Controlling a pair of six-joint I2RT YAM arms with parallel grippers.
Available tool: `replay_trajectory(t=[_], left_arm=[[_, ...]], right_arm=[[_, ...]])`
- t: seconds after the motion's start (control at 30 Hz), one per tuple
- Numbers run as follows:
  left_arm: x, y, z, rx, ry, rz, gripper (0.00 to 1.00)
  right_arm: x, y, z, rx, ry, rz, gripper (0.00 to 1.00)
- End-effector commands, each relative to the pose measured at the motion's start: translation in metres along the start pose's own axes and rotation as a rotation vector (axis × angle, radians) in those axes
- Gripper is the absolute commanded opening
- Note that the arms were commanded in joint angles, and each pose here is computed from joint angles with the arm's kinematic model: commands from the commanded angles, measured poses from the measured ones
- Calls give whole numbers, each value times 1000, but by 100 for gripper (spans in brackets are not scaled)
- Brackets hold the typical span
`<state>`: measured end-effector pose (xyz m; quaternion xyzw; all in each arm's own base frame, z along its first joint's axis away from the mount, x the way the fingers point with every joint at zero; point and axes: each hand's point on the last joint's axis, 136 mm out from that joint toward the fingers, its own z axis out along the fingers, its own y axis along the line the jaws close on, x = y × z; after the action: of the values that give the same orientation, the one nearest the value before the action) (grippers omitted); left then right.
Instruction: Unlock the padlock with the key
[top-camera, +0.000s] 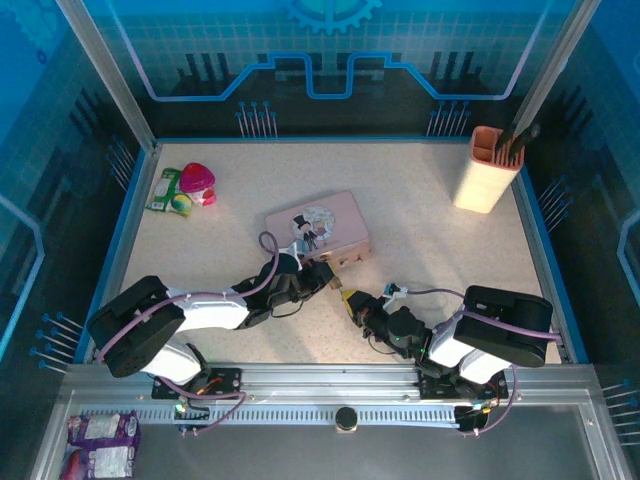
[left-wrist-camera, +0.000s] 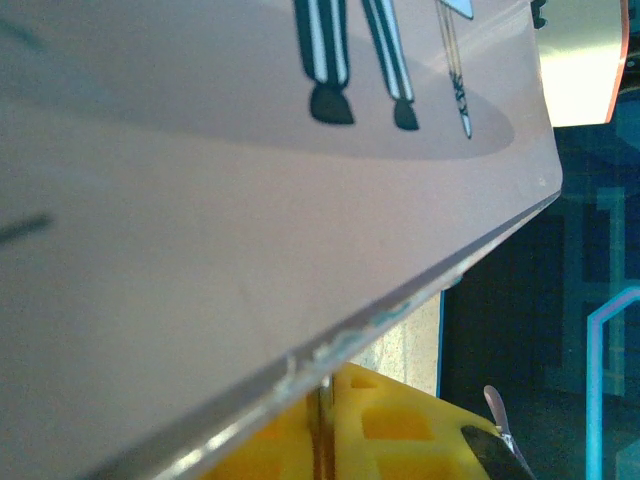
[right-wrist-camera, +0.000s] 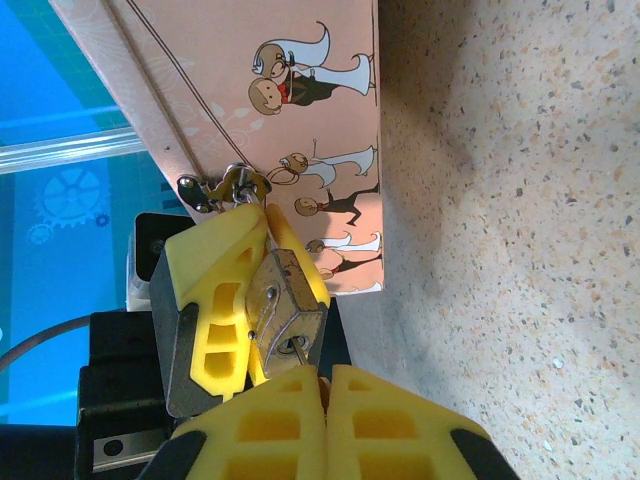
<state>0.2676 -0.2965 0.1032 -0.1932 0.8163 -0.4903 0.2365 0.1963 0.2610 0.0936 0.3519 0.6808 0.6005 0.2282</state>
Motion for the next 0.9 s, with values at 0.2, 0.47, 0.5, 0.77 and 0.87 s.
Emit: replay_trajectory(t=[0.2, 0.47, 0.5, 0.77, 0.87], left_arm=[[4, -47, 1, 145, 6, 13, 0], [13, -49, 5, 137, 22, 31, 0], [14, -49, 5, 136, 26, 31, 0], [21, -51, 8, 135, 45, 31, 0], [25, -53, 9, 138, 60, 17, 0]], right_arm=[[3, 13, 7, -47, -22, 30, 0], [6, 13, 10, -48, -22, 45, 0], [6, 14, 10, -50, -23, 47, 0], [10, 20, 14, -64, -11, 61, 0], [13, 20, 17, -64, -1, 72, 0]])
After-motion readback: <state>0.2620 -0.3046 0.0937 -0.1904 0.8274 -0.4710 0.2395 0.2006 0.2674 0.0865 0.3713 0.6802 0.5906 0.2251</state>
